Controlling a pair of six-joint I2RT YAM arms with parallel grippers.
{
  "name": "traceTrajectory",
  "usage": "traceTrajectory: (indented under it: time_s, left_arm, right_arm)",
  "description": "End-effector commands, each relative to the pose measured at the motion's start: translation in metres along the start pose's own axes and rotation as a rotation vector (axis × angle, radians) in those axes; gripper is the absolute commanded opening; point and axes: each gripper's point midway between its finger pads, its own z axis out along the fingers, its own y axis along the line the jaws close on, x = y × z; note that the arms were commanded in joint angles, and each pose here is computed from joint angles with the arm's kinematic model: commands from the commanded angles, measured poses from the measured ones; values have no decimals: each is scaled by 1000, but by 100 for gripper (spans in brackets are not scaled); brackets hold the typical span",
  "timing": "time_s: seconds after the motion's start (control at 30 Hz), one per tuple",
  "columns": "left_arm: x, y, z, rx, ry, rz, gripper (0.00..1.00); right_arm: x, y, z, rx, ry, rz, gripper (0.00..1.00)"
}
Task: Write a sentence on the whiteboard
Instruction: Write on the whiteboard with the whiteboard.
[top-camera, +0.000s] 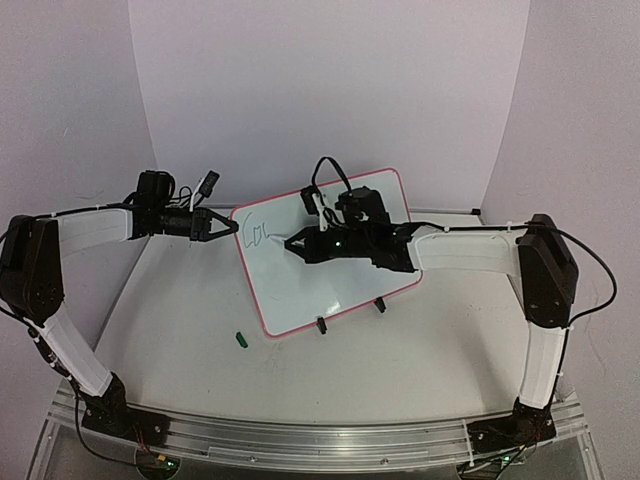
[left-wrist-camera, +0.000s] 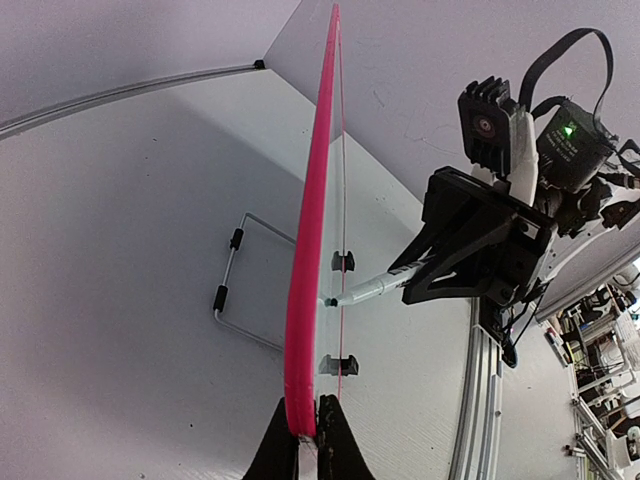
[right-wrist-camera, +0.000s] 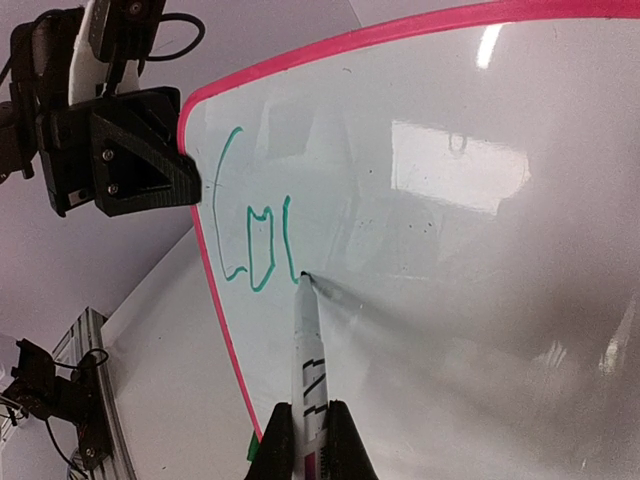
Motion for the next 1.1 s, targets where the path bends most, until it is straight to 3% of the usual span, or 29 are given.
traceTrajectory:
  time_s: [0.0,0.4,1.07]
  left_arm:
    - [-5,-14,1,14,2,91,0]
    - [-5,-13,2,15,3,89,0]
    - [-4,-13,2,15,4,90,0]
  right_arm:
    - [-37,-5,-12,65,-88,-23,0]
    - [-50,-8,-11,58,-109,-32,0]
    - [-12,-8,-3,-6,-6,-13,0]
